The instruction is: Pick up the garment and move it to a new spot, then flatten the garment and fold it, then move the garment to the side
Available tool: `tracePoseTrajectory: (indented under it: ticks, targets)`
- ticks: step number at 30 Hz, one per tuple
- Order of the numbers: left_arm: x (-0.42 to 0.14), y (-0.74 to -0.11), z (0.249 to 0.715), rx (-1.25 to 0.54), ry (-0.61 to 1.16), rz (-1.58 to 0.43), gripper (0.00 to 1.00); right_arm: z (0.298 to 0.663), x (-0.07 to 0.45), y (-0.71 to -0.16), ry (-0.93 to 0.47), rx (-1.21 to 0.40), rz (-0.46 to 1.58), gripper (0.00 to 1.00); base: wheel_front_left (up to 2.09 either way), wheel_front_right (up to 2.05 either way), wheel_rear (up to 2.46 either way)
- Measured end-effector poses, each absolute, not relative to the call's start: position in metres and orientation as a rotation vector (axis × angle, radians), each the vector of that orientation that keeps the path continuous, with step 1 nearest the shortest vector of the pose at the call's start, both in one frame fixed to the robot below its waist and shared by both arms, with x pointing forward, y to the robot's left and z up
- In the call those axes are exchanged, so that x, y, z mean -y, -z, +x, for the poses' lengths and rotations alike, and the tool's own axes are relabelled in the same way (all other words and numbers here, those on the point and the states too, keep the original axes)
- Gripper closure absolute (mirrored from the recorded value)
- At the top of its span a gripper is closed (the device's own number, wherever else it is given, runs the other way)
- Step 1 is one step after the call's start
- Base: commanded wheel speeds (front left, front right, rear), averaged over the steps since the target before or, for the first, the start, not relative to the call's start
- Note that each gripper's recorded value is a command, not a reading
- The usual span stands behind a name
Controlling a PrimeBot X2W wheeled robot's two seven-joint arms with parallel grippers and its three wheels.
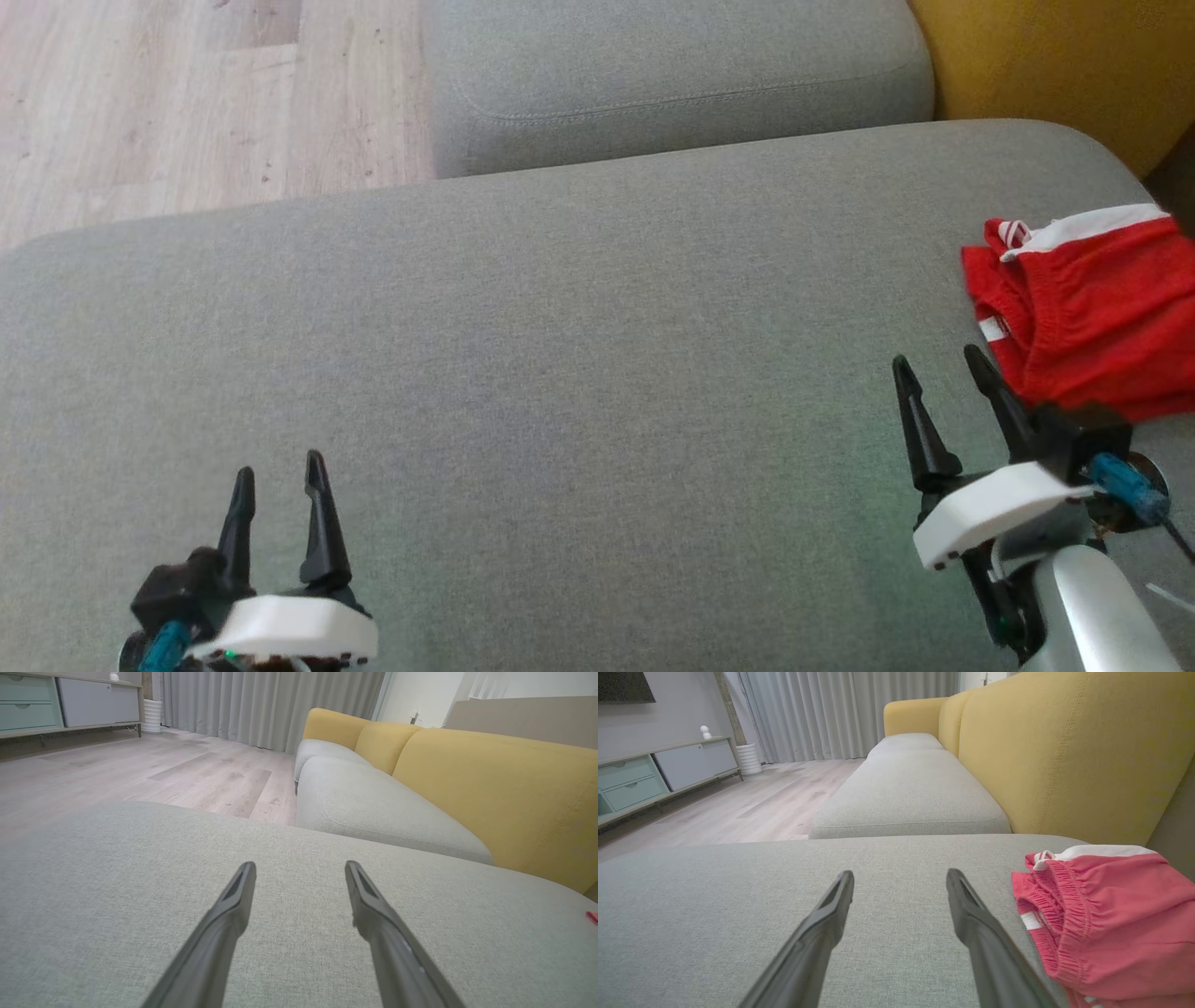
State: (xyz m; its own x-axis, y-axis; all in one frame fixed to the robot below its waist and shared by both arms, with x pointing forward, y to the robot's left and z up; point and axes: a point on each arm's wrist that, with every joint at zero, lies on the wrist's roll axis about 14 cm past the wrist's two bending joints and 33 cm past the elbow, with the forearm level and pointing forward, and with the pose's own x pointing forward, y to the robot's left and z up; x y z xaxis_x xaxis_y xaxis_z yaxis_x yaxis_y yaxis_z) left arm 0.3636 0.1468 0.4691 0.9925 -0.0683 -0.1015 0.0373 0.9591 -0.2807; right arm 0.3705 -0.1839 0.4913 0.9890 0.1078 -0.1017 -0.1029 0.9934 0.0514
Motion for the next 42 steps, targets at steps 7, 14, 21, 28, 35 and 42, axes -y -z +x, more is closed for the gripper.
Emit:
tracePoseTrajectory:
  ticks: [7, 14, 21, 28, 35, 42]
  targets:
    - [-0.143, -0.467, 0.365, -0.117, 0.065, -0.280, 0.00, 0.364, 0.187, -0.485, -0.095, -0.128, 0.045, 0.00, 0.00, 0.00, 0.00]
    - [-0.145, -0.426, 0.343, -0.248, 0.031, -0.275, 1.00, 0.338, 0.189, -0.434, -0.079, -0.284, 0.058, 1.00, 0.00, 0.00, 0.00]
    - [-0.149, -0.386, 0.312, -0.387, -0.014, -0.284, 1.00, 0.296, 0.192, -0.381, -0.052, -0.460, 0.097, 1.00, 0.00, 0.00, 0.00]
    - [-0.151, -0.385, 0.312, -0.405, -0.034, -0.353, 1.00, 0.303, 0.192, -0.387, -0.032, -0.440, 0.179, 1.00, 0.00, 0.00, 0.00]
    - [-0.152, -0.385, 0.314, -0.414, -0.059, -0.431, 1.00, 0.306, 0.192, -0.390, -0.010, -0.428, 0.264, 1.00, 0.00, 0.00, 0.00]
    - [-0.153, -0.388, 0.319, -0.416, -0.070, -0.503, 1.00, 0.309, 0.191, -0.394, 0.013, -0.412, 0.354, 1.00, 0.00, 0.00, 0.00]
